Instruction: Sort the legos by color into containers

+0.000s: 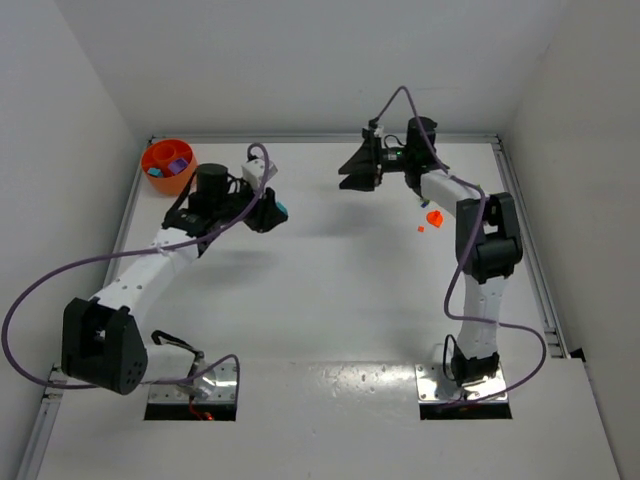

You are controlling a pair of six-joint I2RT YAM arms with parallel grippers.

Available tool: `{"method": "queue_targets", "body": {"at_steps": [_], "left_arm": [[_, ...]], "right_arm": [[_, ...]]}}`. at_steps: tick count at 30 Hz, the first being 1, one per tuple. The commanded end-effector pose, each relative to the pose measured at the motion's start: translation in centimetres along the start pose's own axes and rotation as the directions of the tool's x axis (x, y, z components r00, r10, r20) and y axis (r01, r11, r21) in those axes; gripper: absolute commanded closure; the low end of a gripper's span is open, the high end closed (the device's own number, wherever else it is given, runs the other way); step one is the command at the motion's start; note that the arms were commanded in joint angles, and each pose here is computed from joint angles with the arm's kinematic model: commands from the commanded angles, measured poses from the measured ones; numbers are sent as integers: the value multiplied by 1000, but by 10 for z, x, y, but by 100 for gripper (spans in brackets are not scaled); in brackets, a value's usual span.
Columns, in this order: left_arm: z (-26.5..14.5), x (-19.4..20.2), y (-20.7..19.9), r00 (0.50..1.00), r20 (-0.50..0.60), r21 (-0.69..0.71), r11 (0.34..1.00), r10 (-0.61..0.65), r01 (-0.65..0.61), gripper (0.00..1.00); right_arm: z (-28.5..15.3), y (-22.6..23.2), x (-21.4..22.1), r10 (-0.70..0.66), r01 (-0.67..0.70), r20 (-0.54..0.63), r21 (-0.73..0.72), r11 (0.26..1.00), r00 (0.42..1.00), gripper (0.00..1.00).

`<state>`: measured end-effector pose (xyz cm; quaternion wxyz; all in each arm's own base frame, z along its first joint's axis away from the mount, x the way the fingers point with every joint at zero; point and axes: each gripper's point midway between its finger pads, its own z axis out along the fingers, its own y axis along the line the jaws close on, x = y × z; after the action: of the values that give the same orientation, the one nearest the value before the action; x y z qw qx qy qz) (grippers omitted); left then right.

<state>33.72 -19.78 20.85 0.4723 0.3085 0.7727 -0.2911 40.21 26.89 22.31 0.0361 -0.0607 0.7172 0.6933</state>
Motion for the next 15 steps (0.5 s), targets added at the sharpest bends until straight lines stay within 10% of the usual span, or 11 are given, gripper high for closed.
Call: {"method": "queue_targets", "body": {"at_steps": [1, 5, 7, 15], "left_arm": [[-30, -1, 35, 999, 4, -145, 989, -36, 36, 87], [-80, -8, 112, 995, -7, -370, 925, -97, 87, 87], [-98, -1, 137, 989, -41, -416, 902, -139, 110, 87], [-166, -10, 259, 983, -12, -633, 762, -184, 135, 88]], "right_arm": [[-31, 18, -14, -139, 138, 57, 11, 990, 989, 38], [-60, -31, -15, -61, 9, 161, 306, 952, 985, 33], [-78, -42, -37, -383, 285, 43, 593, 753, 923, 32], [-90, -55, -30, -376, 258, 56, 635, 728, 925, 32]]}}
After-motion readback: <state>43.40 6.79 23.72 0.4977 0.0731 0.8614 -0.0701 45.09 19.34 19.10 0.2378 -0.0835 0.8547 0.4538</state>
